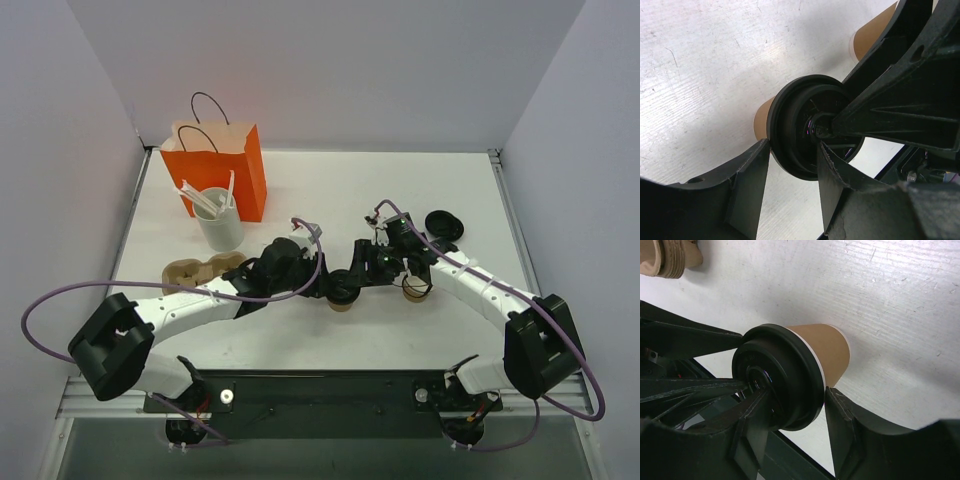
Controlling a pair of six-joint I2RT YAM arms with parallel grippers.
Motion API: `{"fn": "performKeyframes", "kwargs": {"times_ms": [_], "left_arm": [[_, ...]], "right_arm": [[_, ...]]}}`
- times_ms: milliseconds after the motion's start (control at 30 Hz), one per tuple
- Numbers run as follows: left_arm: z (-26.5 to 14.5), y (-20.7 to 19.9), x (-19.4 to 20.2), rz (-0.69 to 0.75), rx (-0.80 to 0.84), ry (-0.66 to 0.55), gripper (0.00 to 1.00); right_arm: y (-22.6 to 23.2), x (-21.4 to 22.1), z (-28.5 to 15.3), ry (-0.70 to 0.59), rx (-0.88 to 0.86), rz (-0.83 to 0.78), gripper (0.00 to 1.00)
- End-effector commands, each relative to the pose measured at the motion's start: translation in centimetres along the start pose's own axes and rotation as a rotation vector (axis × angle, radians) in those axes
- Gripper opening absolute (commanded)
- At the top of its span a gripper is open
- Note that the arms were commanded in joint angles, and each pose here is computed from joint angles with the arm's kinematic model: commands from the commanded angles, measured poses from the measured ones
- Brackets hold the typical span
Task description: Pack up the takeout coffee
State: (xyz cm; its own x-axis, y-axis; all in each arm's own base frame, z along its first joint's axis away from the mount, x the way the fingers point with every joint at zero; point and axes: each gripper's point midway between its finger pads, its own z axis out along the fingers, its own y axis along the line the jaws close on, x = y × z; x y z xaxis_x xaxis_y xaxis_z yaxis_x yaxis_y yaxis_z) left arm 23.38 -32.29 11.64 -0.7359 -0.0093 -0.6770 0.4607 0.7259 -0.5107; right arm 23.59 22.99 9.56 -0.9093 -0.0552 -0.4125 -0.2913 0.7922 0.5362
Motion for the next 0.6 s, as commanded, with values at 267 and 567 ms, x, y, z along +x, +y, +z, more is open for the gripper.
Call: {"fn": "performKeyframes", "kwargs": {"times_ms": [267,567], "left_arm": [[0.2,1.7,1.9,-0.002,-0.074,0.027,0.52],[0.4,2.0,2.2,0.002,-0.084,0.035,0.51]], "right_arm": [[1.9,-1.2,-2.3,-0.048,-0.089,0.05,0.64],[0.3,-2.1,-3.9,-0.099,-0.076,0.108,0.5]]}}
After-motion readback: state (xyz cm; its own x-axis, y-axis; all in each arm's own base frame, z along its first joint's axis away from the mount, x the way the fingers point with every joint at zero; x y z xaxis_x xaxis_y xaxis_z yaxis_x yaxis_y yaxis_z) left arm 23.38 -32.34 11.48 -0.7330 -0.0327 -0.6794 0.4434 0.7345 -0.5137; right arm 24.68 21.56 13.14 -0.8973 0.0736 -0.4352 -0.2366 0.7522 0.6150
